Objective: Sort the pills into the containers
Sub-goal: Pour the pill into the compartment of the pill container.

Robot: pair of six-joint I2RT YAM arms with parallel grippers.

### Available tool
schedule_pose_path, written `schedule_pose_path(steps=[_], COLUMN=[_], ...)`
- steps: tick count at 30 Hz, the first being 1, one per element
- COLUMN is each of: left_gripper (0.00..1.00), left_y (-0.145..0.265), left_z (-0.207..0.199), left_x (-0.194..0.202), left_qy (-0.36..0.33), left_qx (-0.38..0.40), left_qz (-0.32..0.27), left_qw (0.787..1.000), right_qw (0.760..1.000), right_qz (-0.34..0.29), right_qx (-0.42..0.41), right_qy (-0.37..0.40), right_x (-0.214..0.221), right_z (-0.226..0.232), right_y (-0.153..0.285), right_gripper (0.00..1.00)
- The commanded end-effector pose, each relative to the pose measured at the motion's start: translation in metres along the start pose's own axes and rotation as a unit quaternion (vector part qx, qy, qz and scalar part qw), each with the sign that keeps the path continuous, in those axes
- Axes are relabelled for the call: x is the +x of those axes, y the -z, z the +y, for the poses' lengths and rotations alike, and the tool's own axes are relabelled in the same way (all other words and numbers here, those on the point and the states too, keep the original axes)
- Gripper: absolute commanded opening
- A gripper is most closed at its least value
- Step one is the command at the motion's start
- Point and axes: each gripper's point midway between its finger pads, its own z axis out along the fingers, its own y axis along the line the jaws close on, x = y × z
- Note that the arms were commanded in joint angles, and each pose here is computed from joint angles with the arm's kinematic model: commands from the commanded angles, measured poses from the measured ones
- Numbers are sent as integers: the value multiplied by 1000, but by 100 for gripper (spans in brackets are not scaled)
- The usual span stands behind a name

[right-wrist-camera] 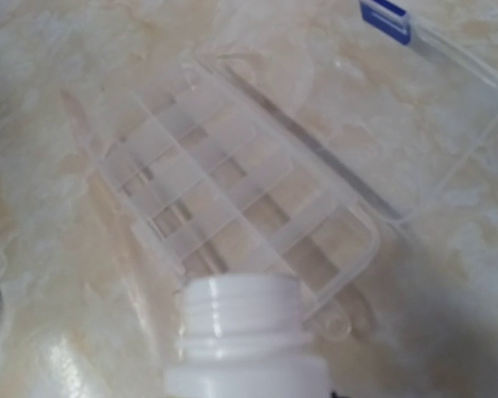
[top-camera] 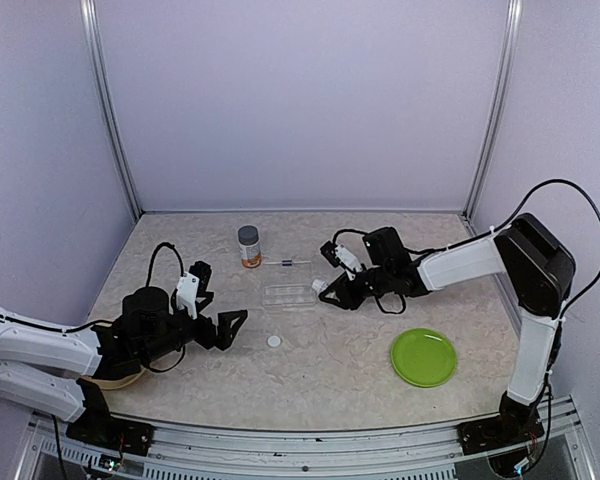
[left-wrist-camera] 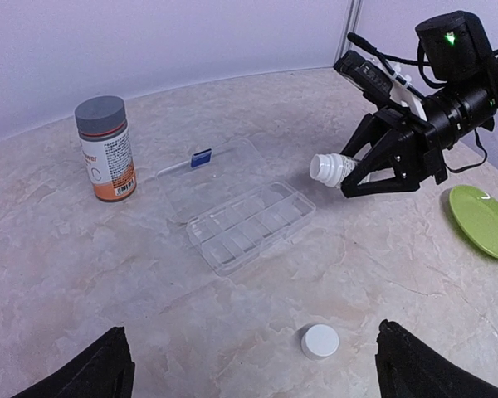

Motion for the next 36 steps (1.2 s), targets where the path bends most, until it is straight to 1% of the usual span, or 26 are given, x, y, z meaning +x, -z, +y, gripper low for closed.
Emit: schedule_pose_path(steps=[1,36], left_gripper=[99,99], left_y=[-2,-1], left_z=[4,5], left_x=[-11,-13], left_qy=[-1,-1], left_qx=[-10,-11], left_qz=[-14,-15], left_qw=[1000,1000], right_qw=[1000,996], right_qz=[16,84], right_qx=[5,15], right_qy=[4,8], right_x=[1,13], right_z=[0,0], right_y=[-7,-27], right_gripper=[9,10])
